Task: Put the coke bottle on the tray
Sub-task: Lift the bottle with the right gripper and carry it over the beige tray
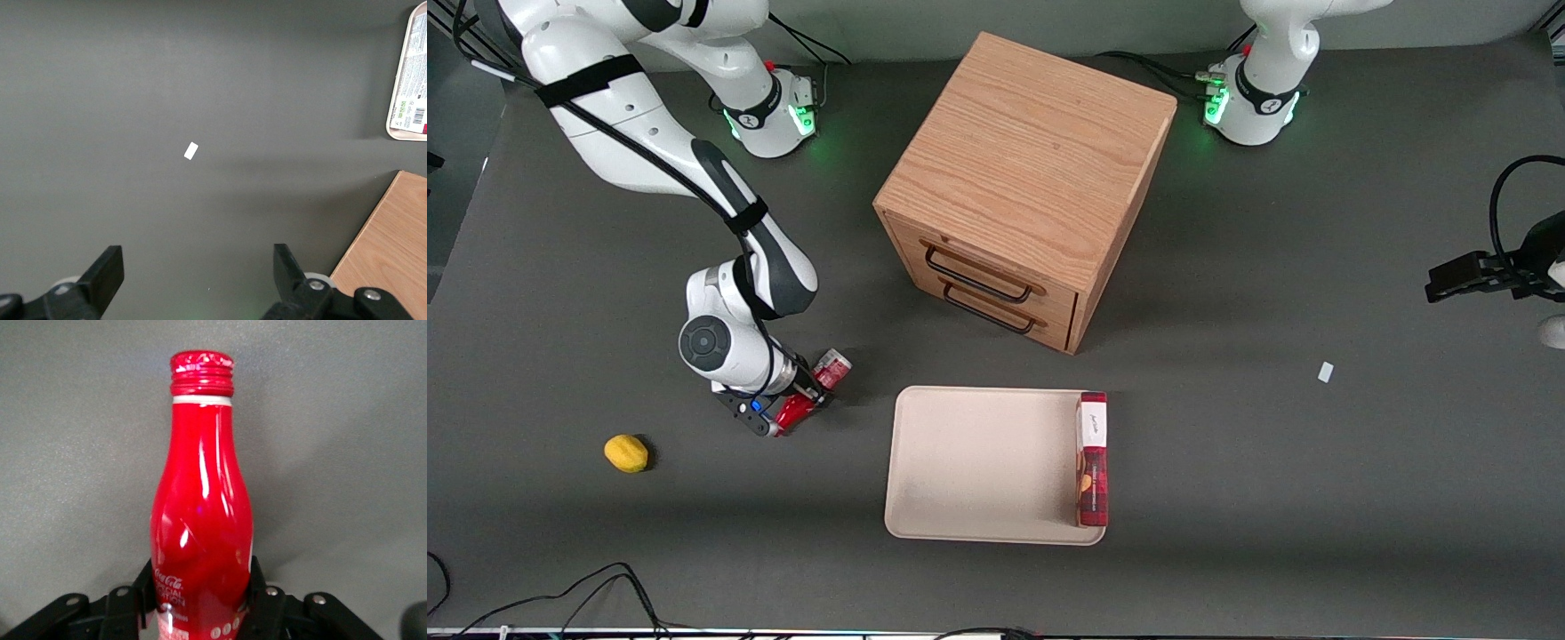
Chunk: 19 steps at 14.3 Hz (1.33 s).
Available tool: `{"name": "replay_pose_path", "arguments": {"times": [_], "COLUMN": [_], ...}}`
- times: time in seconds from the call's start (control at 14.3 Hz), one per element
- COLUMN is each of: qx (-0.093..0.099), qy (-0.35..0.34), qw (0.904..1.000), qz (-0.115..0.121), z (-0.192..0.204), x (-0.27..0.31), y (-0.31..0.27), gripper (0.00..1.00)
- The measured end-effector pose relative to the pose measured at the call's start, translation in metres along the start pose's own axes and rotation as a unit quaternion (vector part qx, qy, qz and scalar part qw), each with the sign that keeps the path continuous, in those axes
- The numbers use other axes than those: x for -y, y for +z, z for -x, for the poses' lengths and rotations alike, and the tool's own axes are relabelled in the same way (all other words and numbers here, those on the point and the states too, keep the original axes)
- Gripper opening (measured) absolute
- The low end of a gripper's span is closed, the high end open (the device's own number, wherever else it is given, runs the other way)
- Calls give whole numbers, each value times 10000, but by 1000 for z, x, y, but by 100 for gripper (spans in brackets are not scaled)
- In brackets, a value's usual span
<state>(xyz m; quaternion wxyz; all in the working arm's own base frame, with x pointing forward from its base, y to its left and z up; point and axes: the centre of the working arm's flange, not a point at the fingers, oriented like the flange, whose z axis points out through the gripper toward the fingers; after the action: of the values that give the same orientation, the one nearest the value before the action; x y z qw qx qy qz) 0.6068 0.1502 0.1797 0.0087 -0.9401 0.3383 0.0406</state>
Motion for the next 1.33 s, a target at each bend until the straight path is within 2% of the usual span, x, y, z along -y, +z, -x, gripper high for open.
{"name": "replay_pose_path", "arguments": {"times": [0.28, 0.49, 0.7, 0.91, 1.05, 1.19, 1.33], "qx": [-221, -225, -281, -312, -309, -175, 16], "qy": [-332, -974, -1493, -1939, -2212, -2415, -2527], "qw": [9992, 9946, 9878, 9804, 9747, 9699, 9669], "qz": [23, 270, 339, 157, -79, -241, -361], "z": [2, 2, 0, 26, 48, 62, 60], "x": [11, 20, 27, 58, 87, 114, 139], "y": [-32, -113, -204, -264, -284, -274, -236], "gripper": [54, 54, 54, 54, 54, 54, 54]}}
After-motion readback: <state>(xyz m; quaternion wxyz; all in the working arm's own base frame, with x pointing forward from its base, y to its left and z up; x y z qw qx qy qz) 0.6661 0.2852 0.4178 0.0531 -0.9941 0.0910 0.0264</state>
